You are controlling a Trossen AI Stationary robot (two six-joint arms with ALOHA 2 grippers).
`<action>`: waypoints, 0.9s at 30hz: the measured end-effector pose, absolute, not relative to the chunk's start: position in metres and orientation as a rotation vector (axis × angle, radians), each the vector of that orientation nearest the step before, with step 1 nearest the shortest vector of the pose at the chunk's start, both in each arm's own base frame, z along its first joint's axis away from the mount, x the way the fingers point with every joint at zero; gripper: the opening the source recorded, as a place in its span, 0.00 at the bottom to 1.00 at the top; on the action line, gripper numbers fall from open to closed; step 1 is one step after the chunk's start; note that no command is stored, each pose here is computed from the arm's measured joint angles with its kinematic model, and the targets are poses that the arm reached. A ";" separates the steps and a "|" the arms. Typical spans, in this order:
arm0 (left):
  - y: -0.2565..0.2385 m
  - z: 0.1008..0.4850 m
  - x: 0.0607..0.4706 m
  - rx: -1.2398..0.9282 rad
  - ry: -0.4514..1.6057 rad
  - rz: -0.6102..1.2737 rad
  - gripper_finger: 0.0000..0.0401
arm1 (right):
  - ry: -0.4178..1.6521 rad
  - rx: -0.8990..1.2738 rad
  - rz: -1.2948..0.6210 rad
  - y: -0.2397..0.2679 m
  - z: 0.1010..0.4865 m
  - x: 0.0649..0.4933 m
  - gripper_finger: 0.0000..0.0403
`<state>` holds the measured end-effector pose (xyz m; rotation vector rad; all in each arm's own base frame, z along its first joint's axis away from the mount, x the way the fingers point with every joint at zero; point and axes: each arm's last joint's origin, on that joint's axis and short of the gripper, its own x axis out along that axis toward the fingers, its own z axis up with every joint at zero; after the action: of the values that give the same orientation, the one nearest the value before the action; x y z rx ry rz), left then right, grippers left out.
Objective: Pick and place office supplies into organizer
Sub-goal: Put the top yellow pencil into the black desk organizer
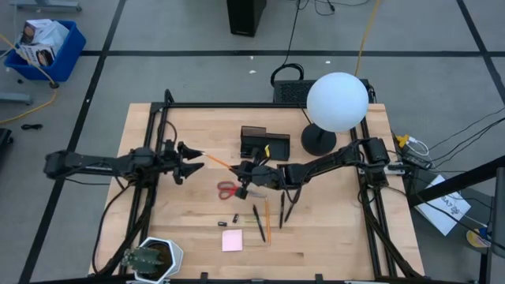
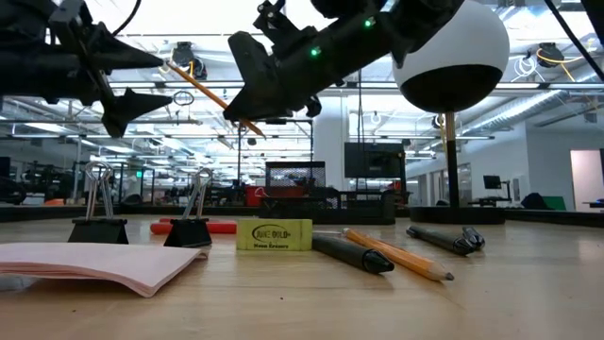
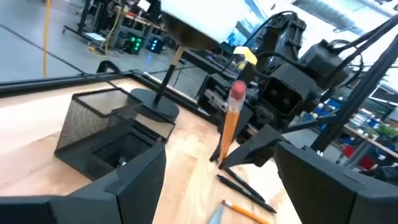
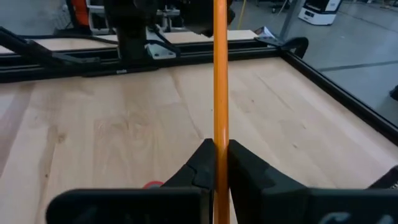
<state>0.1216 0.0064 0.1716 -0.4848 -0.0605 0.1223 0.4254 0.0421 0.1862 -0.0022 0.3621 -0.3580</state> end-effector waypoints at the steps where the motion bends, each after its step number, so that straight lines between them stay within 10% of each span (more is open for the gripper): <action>1: 0.006 0.172 0.123 -0.486 -0.064 0.121 0.76 | 0.363 -0.002 -0.359 0.042 0.186 0.425 0.04; 27: 0.008 0.169 0.152 -0.480 -0.143 0.121 0.61 | 0.354 0.024 -0.349 0.040 0.187 0.426 0.05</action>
<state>0.1516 0.0078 0.1689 -0.4798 -0.1425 0.1210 0.4261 0.0398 0.1867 0.0237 0.3541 -0.3491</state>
